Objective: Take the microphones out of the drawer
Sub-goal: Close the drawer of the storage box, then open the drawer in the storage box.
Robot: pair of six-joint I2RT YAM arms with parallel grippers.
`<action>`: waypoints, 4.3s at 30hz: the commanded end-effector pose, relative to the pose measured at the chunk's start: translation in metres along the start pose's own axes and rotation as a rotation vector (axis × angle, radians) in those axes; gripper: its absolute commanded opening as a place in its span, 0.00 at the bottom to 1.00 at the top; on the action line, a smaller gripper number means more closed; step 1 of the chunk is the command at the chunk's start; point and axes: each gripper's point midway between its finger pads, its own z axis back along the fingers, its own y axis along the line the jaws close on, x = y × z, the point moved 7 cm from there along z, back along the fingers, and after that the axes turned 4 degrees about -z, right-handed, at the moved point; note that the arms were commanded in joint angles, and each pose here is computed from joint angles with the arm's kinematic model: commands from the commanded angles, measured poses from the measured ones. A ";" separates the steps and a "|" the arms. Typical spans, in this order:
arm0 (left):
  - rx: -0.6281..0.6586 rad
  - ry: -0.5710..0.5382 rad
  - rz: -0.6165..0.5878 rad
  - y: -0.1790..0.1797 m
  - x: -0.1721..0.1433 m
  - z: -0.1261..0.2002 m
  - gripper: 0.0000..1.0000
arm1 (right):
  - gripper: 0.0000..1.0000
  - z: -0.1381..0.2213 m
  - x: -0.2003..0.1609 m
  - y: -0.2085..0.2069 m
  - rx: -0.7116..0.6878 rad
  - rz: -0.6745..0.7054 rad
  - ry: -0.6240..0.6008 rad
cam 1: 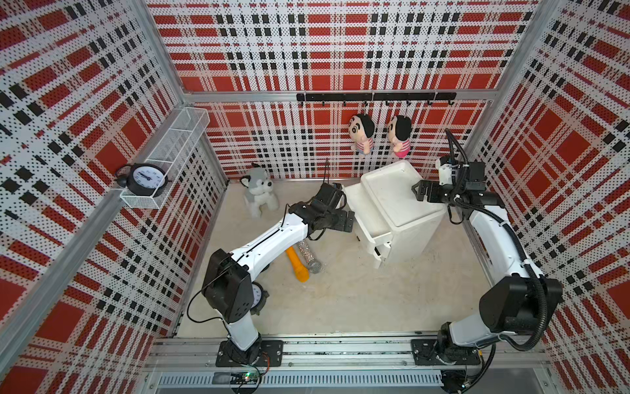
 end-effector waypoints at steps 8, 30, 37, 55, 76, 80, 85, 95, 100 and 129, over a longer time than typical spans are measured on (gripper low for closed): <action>-0.086 -0.062 -0.021 -0.024 0.027 -0.014 0.98 | 1.00 -0.017 -0.022 -0.006 0.016 -0.023 0.124; -0.246 -0.152 0.012 -0.058 0.054 -0.029 0.98 | 1.00 -0.019 -0.027 -0.002 0.015 -0.009 0.140; -0.210 -0.166 0.067 -0.029 0.038 -0.025 0.98 | 1.00 -0.020 -0.028 -0.003 0.014 -0.007 0.143; -0.275 -0.155 0.088 0.008 -0.024 -0.041 0.98 | 1.00 -0.023 -0.027 -0.002 0.019 -0.006 0.149; -0.099 -0.244 -0.276 -0.016 -0.051 -0.094 0.99 | 1.00 -0.024 -0.029 -0.002 0.030 -0.003 0.154; -0.141 -0.357 -0.287 -0.014 -0.048 -0.084 0.98 | 1.00 -0.025 -0.030 -0.002 0.032 -0.004 0.156; -0.247 -0.463 -0.308 -0.010 -0.047 -0.072 0.98 | 1.00 -0.024 -0.030 -0.002 0.033 -0.002 0.155; -0.323 -0.497 -0.292 0.001 -0.031 -0.083 0.93 | 1.00 -0.024 -0.030 -0.001 0.038 0.001 0.156; -0.355 -0.467 -0.318 -0.003 -0.032 -0.098 0.90 | 1.00 -0.023 -0.030 -0.001 0.040 0.003 0.155; -0.300 -0.403 -0.489 -0.022 -0.031 -0.139 0.55 | 1.00 -0.028 -0.031 0.003 0.058 0.015 0.172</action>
